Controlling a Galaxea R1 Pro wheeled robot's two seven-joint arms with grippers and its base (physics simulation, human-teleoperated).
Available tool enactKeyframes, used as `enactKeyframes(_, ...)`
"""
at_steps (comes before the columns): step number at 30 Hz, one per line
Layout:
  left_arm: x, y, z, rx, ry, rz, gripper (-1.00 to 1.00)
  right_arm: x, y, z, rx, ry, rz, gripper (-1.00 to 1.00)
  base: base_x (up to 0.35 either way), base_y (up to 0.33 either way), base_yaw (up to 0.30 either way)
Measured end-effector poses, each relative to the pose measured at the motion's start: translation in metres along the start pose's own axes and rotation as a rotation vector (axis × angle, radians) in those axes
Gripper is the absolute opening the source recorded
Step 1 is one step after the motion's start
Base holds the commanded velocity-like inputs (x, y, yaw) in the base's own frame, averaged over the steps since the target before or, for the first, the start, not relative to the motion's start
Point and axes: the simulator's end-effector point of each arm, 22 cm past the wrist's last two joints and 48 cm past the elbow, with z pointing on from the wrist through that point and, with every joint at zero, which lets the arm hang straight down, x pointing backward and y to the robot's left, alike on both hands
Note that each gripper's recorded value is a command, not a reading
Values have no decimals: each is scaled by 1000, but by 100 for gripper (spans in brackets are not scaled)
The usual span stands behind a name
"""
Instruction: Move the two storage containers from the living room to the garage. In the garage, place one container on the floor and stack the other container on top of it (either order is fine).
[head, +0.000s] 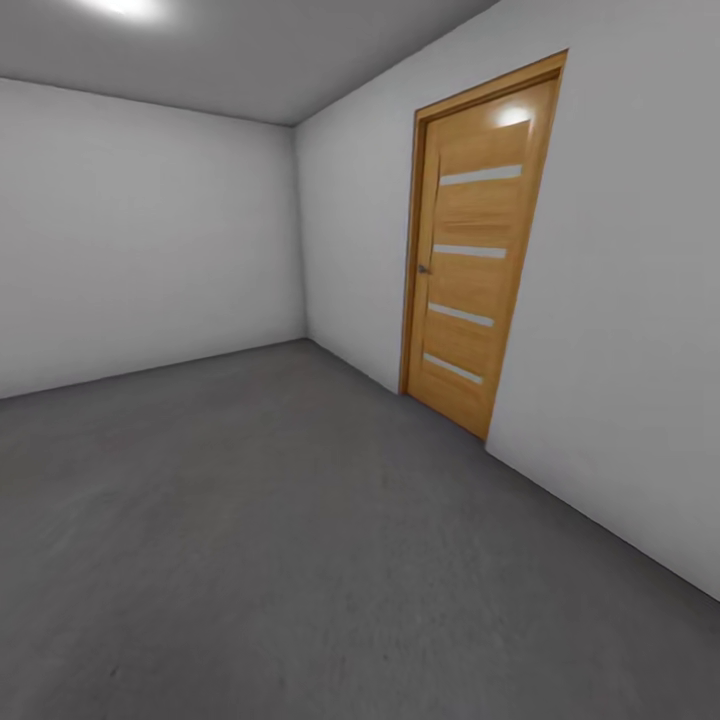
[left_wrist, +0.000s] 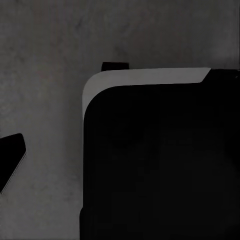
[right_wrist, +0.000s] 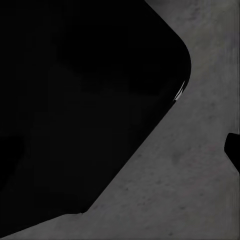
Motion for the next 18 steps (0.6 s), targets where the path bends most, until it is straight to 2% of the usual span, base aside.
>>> enactKeyframes(18, 0, 0, 0, 0, 0, 0, 100, 0, 0, 0, 0, -1, -4, 100, 323, 0, 0)
